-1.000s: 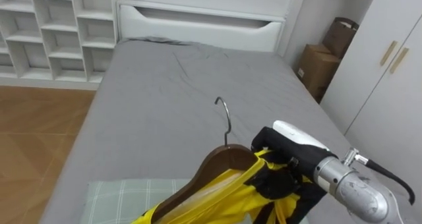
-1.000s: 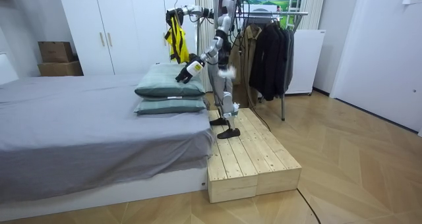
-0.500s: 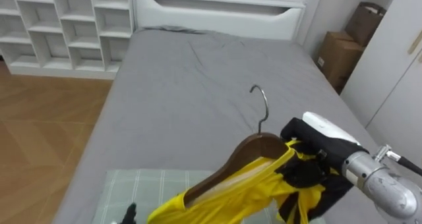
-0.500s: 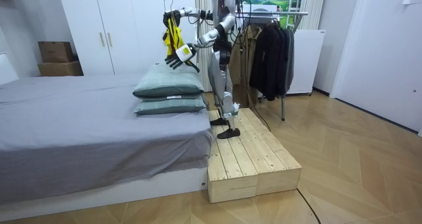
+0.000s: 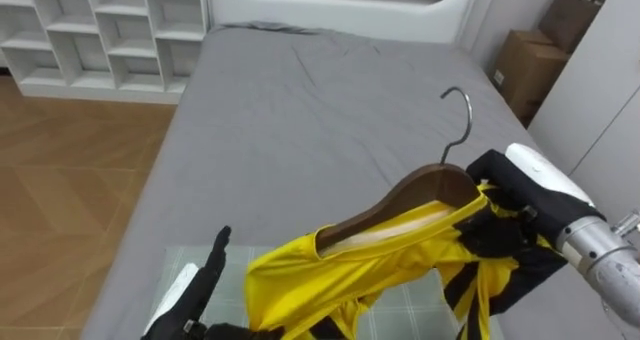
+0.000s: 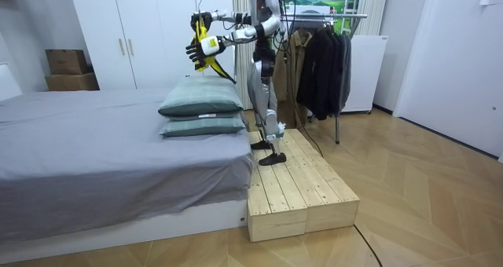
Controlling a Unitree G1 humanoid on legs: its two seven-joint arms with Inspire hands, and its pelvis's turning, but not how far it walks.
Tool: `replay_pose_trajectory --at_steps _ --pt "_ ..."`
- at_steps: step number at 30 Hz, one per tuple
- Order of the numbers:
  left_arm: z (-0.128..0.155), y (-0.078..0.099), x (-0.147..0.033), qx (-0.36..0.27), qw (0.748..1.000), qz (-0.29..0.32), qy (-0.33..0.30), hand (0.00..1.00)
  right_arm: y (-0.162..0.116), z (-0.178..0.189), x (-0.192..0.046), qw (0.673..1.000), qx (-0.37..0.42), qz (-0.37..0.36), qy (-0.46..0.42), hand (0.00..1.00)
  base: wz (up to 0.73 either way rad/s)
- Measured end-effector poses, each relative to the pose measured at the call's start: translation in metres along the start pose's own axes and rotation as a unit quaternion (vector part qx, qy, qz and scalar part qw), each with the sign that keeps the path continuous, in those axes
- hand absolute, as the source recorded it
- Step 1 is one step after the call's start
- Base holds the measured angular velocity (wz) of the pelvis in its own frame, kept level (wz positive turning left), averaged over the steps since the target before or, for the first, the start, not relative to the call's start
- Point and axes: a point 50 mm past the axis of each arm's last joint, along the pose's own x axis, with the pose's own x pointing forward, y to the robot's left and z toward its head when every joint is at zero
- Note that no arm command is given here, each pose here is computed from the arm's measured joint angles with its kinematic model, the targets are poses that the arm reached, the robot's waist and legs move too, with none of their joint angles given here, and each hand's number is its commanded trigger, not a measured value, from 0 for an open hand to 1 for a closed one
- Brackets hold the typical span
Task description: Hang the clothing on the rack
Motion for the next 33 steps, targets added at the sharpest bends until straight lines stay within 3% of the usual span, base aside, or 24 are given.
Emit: replay_pose_trajectory --at_steps 11,19,26,33 --pt "-0.004 0.009 -0.014 -0.146 0.985 -0.089 -0.026 0.00 0.002 -0.009 0.001 1.000 0.009 -0.010 0.018 1.00 0.03" --pt "0.001 0.004 -0.019 -0.269 0.942 -0.191 -0.069 0.00 0.003 -0.021 0.001 0.998 0.018 -0.005 0.058 1.00 -0.01" --pt "-0.005 0.007 -0.032 -0.305 0.919 -0.239 -0.078 0.00 -0.010 -0.030 0.005 0.997 -0.004 -0.016 0.078 1.00 -0.10" --pt "-0.028 0.014 -0.051 -0.294 0.911 -0.290 -0.015 0.00 -0.020 -0.037 0.003 0.994 -0.034 -0.036 0.102 1.00 -0.04"
